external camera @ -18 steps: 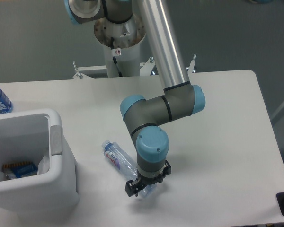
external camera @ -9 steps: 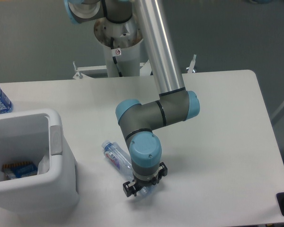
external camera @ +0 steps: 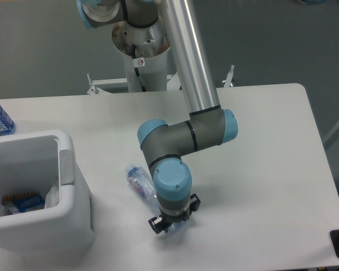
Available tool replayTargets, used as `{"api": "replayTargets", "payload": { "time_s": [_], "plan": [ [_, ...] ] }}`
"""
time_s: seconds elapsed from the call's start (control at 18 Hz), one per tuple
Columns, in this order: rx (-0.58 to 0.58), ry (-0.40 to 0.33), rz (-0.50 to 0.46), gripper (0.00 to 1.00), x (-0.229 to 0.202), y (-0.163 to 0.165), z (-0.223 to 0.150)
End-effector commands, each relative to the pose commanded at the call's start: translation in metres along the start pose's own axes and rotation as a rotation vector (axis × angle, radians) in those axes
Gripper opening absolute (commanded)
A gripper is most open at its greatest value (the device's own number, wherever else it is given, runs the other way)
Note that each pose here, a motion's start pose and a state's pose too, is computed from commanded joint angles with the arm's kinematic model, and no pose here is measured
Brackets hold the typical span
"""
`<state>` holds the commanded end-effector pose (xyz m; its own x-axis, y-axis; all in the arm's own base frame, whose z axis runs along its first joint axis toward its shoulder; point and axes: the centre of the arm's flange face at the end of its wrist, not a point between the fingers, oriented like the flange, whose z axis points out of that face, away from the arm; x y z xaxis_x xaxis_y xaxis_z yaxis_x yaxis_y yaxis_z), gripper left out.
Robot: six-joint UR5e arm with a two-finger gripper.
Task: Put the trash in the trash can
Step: 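Close the gripper around the bottle's cap end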
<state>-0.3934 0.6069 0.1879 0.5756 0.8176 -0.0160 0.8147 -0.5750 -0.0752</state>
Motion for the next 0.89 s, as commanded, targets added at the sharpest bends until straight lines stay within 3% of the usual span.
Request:
{"api": "replayTargets", "payload": {
  "time_s": [0.39, 0.89],
  "plan": [
    [0.003, -0.015, 0.005, 0.59, -0.0014, -0.0010, -0.0010],
    [0.008, -0.023, 0.015, 0.59, -0.0003, -0.0006, -0.0056]
  ]
}}
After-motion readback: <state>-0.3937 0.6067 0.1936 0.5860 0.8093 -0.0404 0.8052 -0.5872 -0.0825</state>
